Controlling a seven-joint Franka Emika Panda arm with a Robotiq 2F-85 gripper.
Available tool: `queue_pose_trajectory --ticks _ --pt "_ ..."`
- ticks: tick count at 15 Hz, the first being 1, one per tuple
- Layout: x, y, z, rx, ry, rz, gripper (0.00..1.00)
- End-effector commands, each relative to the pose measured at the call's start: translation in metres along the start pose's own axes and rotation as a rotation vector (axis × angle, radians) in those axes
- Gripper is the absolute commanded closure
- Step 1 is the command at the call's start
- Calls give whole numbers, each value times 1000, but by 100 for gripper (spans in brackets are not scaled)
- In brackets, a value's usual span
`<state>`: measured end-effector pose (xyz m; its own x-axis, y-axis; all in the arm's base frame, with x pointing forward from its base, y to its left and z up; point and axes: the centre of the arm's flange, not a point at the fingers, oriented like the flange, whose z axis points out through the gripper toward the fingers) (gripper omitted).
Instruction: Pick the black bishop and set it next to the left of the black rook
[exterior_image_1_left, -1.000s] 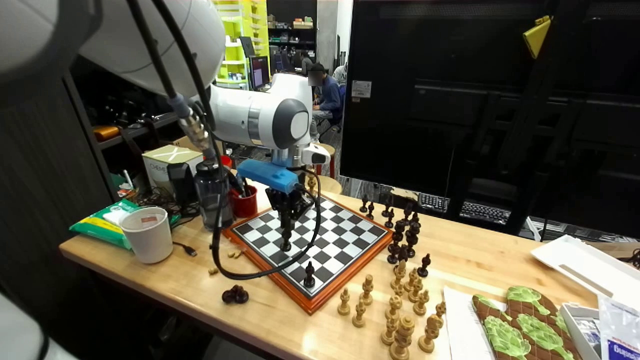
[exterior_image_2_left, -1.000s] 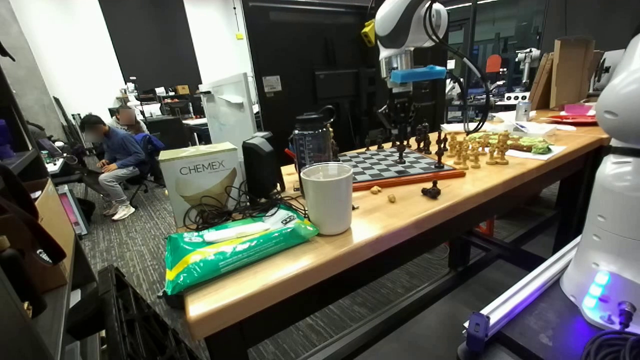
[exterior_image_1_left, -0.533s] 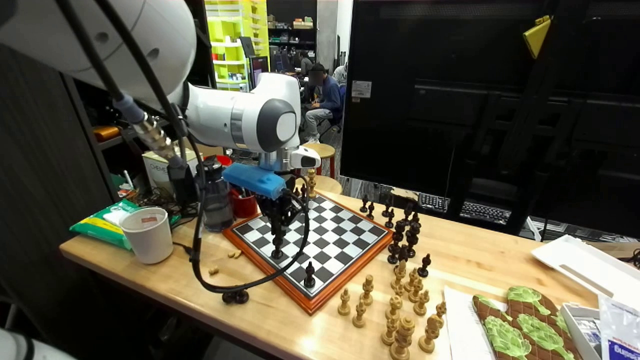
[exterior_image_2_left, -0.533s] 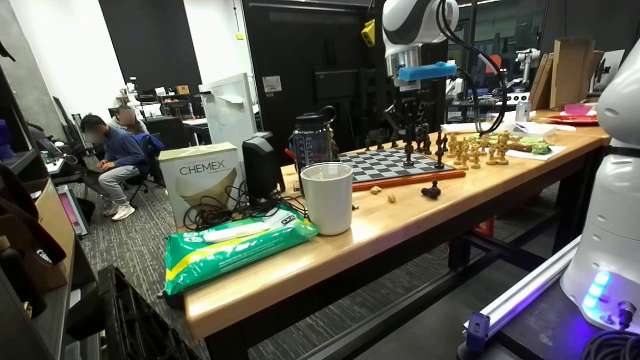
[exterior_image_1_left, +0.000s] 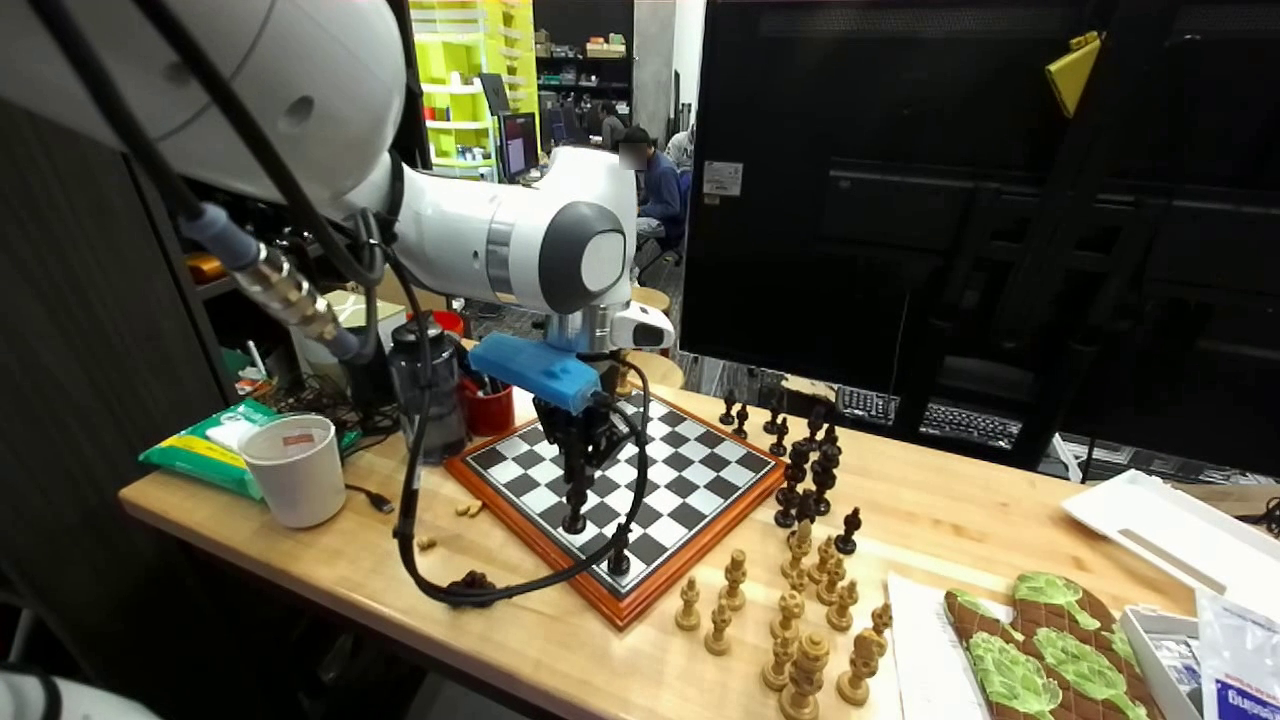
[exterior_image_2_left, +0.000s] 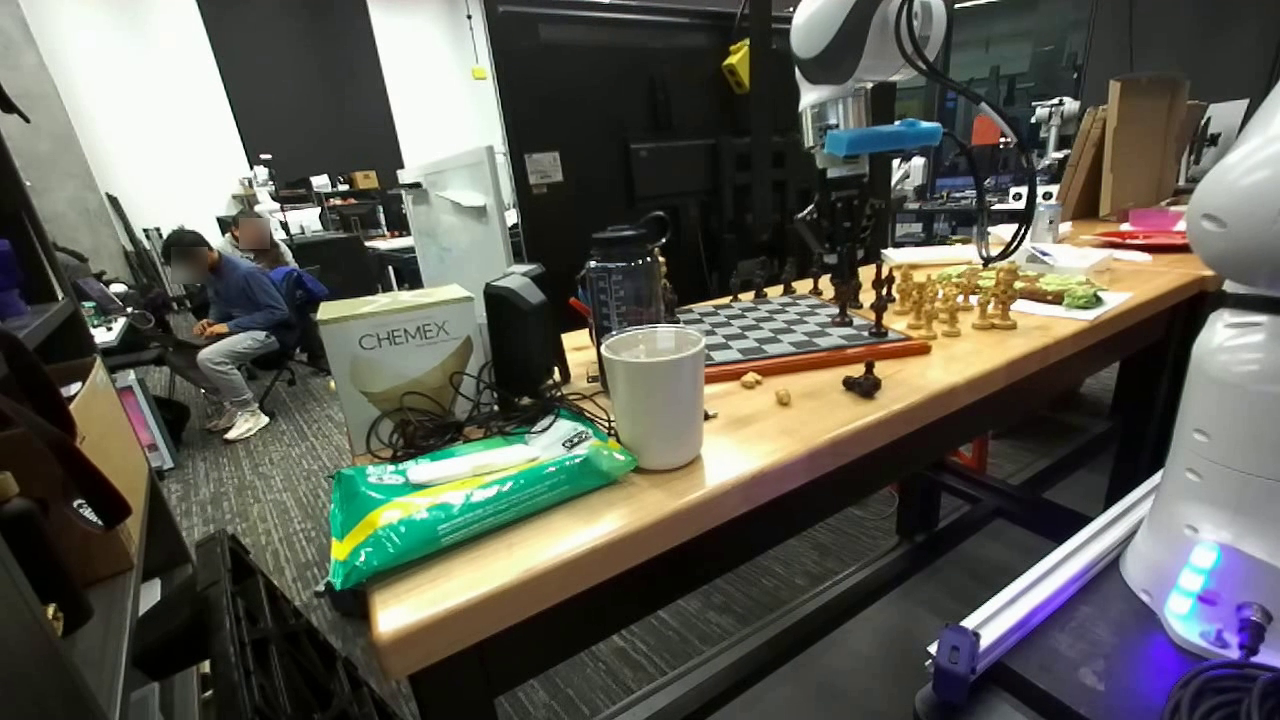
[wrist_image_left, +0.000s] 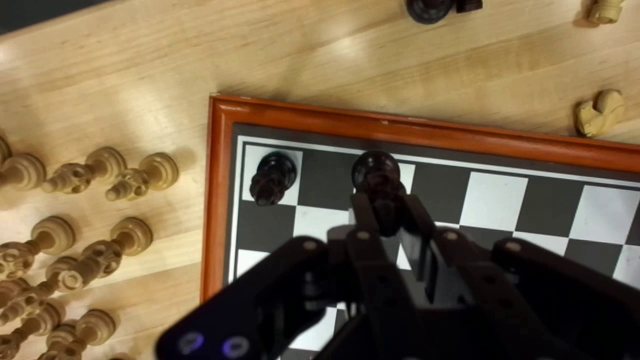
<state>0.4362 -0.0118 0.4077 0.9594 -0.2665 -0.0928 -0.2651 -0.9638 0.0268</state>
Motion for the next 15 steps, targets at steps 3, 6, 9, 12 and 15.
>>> queue_pose_trajectory --ticks 3,6,9,12,15 --pt "-7 5 5 -44 -45 -31 95" --pt "-7 7 9 -59 -61 -41 95" --pt "-7 9 12 -63 -65 -64 95" --pt "-6 11 15 -55 -62 -85 95" --pt "-7 13 18 -52 -49 -112 95"
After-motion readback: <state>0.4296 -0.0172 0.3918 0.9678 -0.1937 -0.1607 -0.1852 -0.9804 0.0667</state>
